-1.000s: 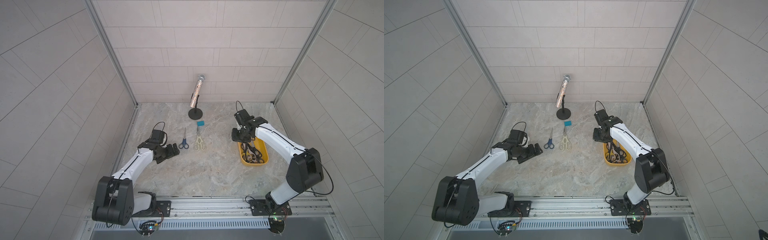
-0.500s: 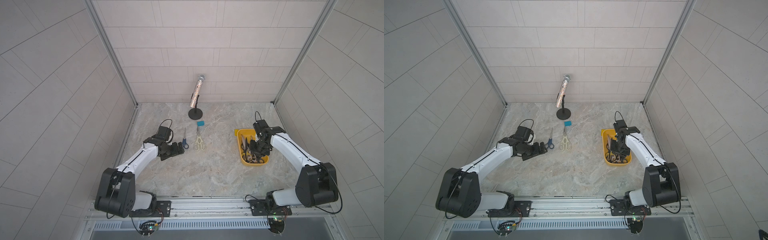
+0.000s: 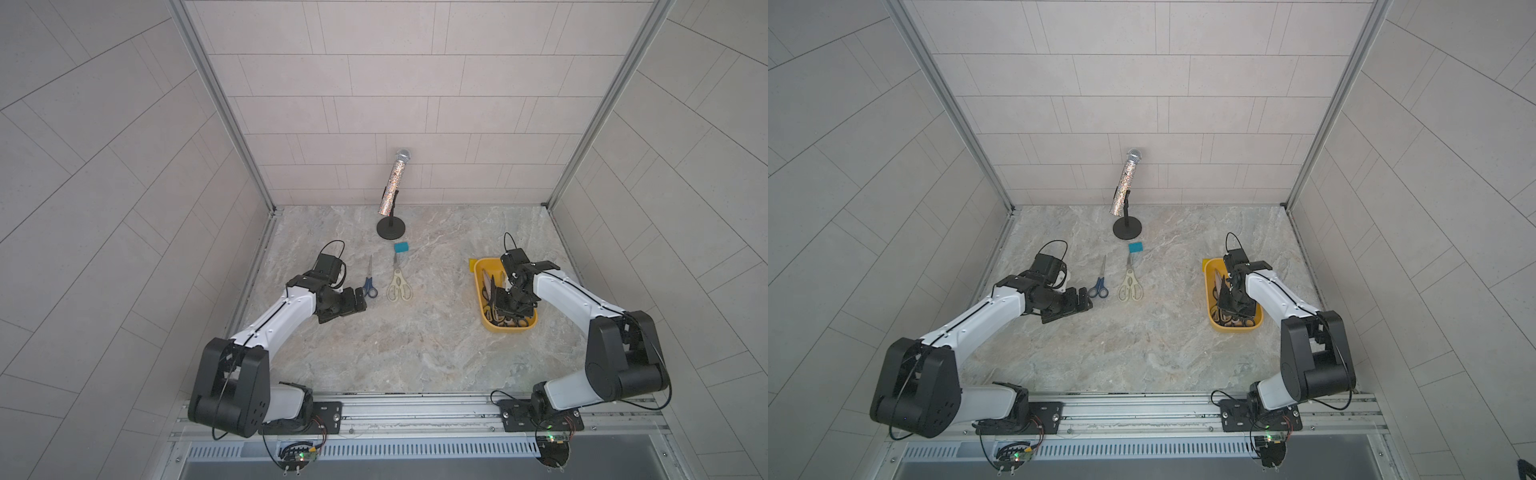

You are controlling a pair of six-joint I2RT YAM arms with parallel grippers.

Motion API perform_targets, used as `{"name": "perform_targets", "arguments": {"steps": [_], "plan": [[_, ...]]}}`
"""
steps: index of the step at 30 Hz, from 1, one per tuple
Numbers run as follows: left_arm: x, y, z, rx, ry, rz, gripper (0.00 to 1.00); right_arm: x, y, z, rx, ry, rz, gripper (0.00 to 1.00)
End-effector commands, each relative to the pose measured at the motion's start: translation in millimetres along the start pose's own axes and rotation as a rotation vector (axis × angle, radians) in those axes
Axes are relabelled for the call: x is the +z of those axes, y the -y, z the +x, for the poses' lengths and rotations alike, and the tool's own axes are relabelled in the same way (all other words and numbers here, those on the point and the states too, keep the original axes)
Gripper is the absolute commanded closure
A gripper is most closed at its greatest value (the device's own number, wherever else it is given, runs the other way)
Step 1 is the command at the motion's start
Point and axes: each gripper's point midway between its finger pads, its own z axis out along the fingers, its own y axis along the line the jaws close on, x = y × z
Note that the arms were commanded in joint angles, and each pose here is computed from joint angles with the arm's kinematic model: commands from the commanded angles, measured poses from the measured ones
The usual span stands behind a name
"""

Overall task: Take the scissors out of the storage box
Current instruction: Pick up the scissors from the storage box, then place the scissors at the center of the board.

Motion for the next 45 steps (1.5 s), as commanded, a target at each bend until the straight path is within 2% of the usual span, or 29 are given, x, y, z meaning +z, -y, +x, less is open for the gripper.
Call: {"name": "perform_targets", "arguments": {"steps": [1, 6, 13, 22, 33, 37, 45], "plan": [[-3, -5, 5, 0.021, 0.0, -0.027, 0.0, 6, 5, -4, -0.015, 0.01, 0.031, 0.75], [-2, -6, 5, 0.015, 0.005, -0.028, 0.0, 13, 10, -2, -0.031, -0.009, 0.064, 0.79], [-1, -7, 7, 0.011, 0.007, -0.026, 0.0, 13, 11, 0, -0.047, -0.011, 0.062, 0.9], [0, -12, 5, 0.023, 0.017, -0.038, 0.0, -15, 11, -7, -0.098, 0.034, 0.067, 1.0], [-2, -9, -3, -0.067, 0.047, 0.036, 0.0, -63, 9, -21, -0.152, 0.127, 0.061, 1.0], [-4, -15, -5, -0.093, 0.052, 0.041, 0.0, -75, -10, -27, -0.162, 0.153, -0.024, 1.0], [-6, -32, -5, -0.197, 0.072, 0.049, 0.0, -87, -58, -40, -0.251, 0.189, -0.102, 1.0]]}}
